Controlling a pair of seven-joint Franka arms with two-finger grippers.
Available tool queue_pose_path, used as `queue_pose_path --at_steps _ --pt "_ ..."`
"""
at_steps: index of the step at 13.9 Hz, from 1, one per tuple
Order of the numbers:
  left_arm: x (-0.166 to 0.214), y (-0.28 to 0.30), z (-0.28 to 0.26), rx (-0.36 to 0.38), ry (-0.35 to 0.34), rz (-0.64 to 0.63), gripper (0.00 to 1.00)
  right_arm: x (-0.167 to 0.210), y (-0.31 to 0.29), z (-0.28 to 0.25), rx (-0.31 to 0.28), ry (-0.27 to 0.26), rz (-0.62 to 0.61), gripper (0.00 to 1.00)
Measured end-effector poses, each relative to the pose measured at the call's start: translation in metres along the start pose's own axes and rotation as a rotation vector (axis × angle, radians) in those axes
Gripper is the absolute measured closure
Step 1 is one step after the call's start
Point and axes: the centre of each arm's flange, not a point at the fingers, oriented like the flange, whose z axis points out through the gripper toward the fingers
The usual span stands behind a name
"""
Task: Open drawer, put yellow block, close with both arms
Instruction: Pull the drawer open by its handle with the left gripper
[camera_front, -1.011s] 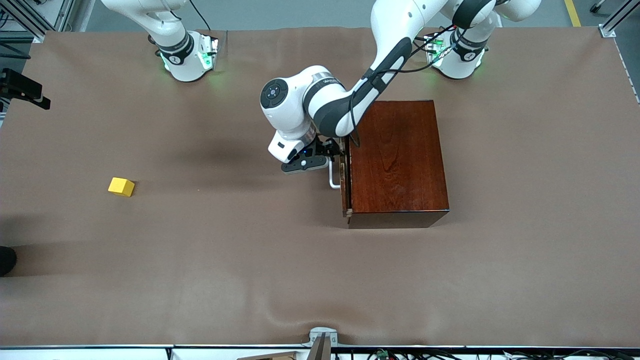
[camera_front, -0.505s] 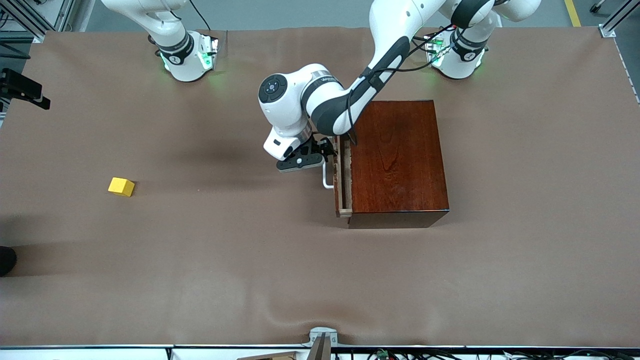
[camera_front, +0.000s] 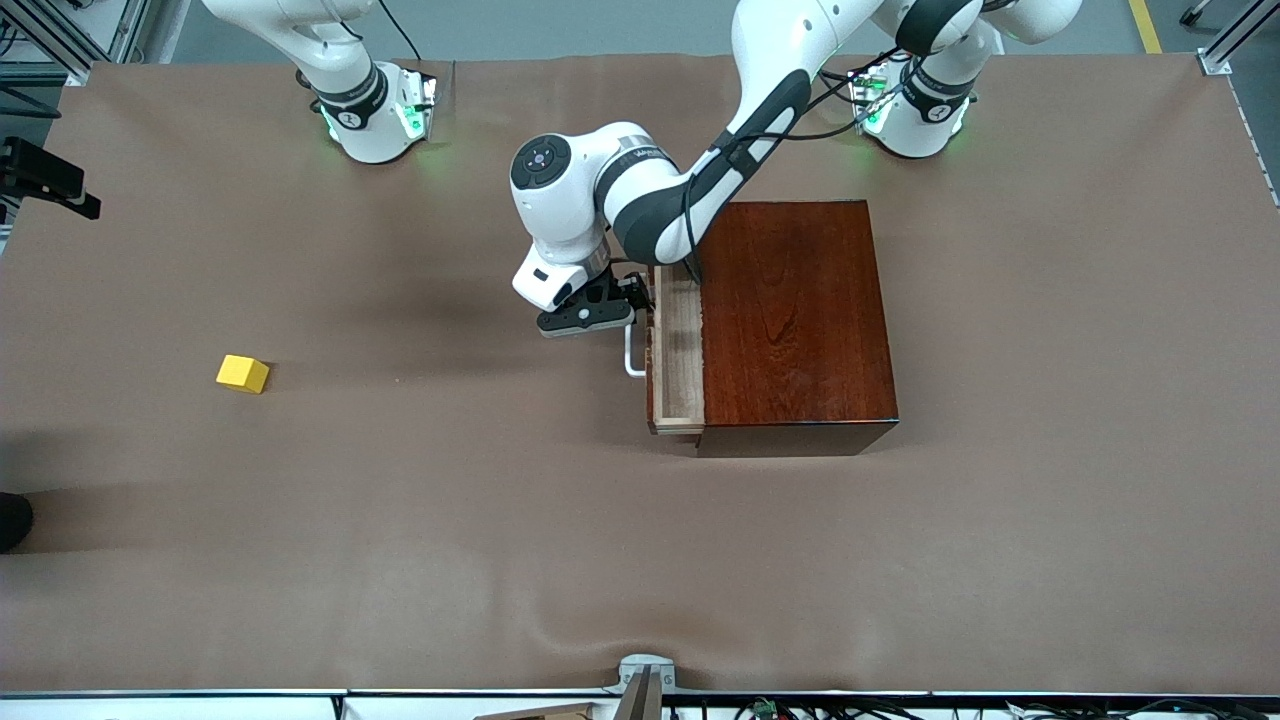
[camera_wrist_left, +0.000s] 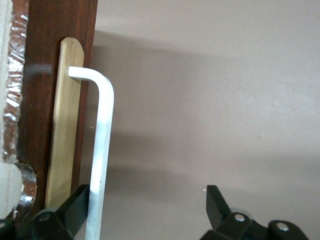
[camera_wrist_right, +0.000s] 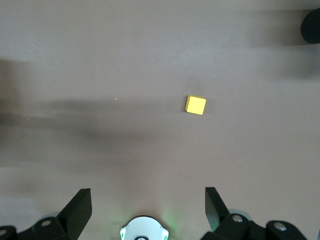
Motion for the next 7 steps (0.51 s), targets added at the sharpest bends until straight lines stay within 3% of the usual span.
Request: queue_pose_path --at_steps 7 --pt "0.001 0.0072 -0.0024 -0.054 0.01 -0.053 0.0 0.0 0.0 0.0001 0.0 0.0 0.0 0.0"
